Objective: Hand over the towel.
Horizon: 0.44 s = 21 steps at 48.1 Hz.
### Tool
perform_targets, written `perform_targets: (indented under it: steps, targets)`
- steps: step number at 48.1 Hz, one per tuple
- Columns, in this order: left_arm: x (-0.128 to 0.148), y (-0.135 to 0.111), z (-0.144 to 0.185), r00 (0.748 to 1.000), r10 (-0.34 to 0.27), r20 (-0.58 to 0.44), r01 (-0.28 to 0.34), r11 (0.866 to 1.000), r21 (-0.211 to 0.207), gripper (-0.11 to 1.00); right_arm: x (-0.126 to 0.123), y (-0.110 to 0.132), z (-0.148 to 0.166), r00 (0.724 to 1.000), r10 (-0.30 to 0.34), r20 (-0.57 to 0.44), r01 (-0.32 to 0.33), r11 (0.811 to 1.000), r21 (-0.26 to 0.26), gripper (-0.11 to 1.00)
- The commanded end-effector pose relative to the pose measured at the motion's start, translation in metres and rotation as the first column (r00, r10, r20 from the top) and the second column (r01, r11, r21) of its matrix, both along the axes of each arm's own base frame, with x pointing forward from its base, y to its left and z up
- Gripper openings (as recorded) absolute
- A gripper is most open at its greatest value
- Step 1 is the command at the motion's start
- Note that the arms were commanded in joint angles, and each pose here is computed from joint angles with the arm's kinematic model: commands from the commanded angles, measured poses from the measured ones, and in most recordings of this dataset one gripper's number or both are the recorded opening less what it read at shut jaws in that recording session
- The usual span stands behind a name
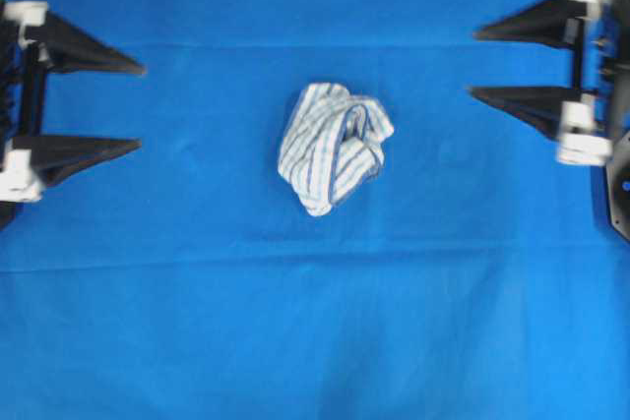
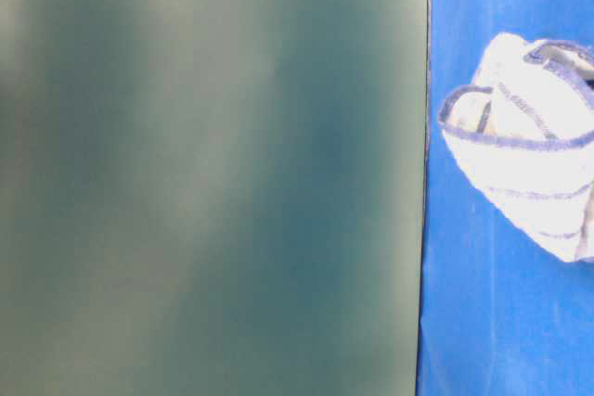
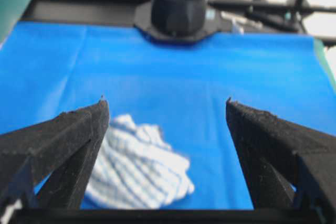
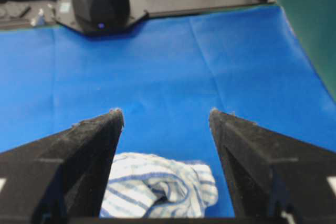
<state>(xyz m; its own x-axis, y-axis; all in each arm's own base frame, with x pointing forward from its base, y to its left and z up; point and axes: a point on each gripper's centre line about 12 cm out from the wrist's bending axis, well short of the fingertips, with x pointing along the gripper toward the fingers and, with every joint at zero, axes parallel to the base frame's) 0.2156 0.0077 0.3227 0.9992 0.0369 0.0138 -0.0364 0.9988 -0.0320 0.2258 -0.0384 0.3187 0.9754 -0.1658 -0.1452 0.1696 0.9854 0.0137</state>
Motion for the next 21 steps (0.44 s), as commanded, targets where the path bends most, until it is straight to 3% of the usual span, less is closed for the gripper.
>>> perform_targets:
  steps: [1, 11, 21]
  targets:
    - [-0.013, 0.000, 0.004, 1.000, 0.000, 0.009, 0.000, 1.000, 0.006, 0.88, -0.020, 0.003, 0.004, 0.999, 0.000, 0.053, 0.000, 1.000, -0.011, 0.71]
    - [-0.052, -0.002, -0.015, 0.999, 0.000, 0.042, -0.001, 0.999, 0.032, 0.88, -0.065, 0.011, -0.022, 0.993, -0.001, 0.121, 0.003, 1.000, -0.016, 0.71]
    - [-0.080, -0.003, -0.047, 0.999, -0.001, 0.049, 0.000, 0.999, 0.032, 0.88, -0.083, 0.014, -0.057, 0.994, -0.004, 0.105, 0.004, 1.000, -0.005, 0.71]
